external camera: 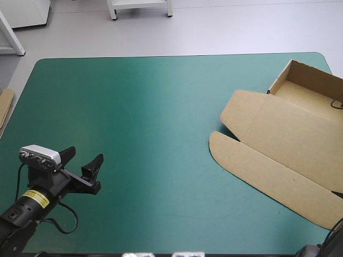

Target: Fold the box

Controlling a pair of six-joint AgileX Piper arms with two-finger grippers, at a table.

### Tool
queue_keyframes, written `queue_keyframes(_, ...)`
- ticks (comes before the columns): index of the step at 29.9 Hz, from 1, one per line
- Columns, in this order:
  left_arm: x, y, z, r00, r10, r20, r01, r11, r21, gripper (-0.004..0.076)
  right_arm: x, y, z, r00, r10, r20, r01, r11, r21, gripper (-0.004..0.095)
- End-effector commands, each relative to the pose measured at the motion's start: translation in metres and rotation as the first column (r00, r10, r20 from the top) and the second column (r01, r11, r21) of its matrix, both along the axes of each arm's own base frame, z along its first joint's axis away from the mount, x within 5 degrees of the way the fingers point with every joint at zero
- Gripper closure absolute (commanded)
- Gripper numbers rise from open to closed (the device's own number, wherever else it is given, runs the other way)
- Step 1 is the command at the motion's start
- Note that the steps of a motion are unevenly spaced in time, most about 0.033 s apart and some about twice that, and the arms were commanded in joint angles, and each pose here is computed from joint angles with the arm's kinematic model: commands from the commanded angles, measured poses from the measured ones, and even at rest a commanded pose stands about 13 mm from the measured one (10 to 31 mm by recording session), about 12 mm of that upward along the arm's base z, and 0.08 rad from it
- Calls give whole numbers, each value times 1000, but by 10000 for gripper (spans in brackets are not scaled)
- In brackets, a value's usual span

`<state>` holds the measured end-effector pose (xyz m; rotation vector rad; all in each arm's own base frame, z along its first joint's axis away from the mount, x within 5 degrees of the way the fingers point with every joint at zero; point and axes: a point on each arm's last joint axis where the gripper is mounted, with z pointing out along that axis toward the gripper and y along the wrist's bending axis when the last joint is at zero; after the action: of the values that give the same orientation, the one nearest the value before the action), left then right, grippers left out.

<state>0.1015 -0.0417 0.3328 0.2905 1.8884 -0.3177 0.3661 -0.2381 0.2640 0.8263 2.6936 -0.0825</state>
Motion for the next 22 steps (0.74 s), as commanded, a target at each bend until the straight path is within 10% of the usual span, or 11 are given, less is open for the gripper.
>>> queue_keyframes(1,1,-1,15,996,1,89,4,999,-47,178,-1,-1,23,996,2,84,1,999,-45,793)
queue_keyframes(9,1,0,13,998,1,68,1,999,-34,178,0,2,38,993,3,117,-1,1000,-17,251)
queue_keyframes(22,1,0,13,998,1,68,2,999,-34,178,-12,19,109,944,59,325,-58,998,-12,252)
